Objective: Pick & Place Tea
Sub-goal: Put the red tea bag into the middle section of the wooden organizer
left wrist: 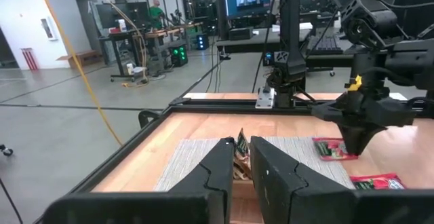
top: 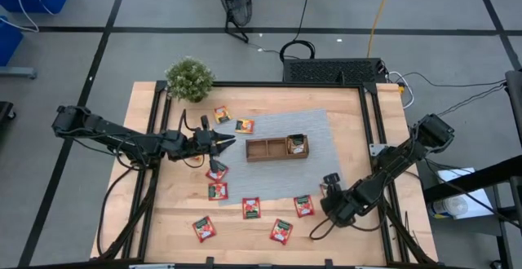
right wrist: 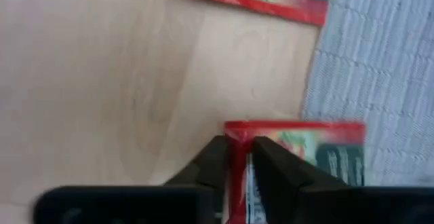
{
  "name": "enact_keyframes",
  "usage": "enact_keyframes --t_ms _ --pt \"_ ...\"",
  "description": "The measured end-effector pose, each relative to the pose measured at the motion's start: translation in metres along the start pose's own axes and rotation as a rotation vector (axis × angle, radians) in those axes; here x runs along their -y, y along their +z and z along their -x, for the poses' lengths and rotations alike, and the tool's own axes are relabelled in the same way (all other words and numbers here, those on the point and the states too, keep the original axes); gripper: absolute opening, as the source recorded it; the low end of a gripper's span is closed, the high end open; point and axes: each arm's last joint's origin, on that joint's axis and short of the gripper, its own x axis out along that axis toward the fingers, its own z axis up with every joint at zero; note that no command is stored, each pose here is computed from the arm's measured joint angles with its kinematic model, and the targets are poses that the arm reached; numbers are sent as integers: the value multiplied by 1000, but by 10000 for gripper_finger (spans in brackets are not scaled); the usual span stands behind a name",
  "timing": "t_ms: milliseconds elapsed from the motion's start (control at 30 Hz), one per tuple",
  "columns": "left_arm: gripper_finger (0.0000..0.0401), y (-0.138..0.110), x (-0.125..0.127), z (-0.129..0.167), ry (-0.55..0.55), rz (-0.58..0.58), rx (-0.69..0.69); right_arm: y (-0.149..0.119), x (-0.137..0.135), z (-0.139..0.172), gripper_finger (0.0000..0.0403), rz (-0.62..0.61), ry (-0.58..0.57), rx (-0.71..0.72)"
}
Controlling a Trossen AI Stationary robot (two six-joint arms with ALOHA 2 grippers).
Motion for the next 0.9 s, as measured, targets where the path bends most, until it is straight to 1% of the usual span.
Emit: enact_keyframes --t_ms 67,233,333,467,533,633,700,767,833,900 --pt "58 0 0 0 0 0 0 2 -1 0 10 -4 7 20" --pt "58 0 0 0 0 0 0 5 -1 1 2 5 -17 56" --pt "58 0 0 0 0 0 0 9 0 5 1 30 -63 64" --pt "58 0 0 0 0 0 0 17 2 17 0 62 -117 40" --pt "58 0 0 0 0 0 0 21 3 24 0 11 -128 34" --pt "58 0 0 0 0 0 0 24 6 27 1 -172 -78 27" --pt "58 0 0 0 0 0 0 23 8 26 12 -247 -16 -22" --pt "58 0 0 0 0 0 0 21 11 25 38 -296 33 -79" --pt "58 0 0 0 0 0 0 20 14 25 74 -344 52 -108" --pt "58 0 0 0 0 0 0 21 15 24 118 -359 72 -121"
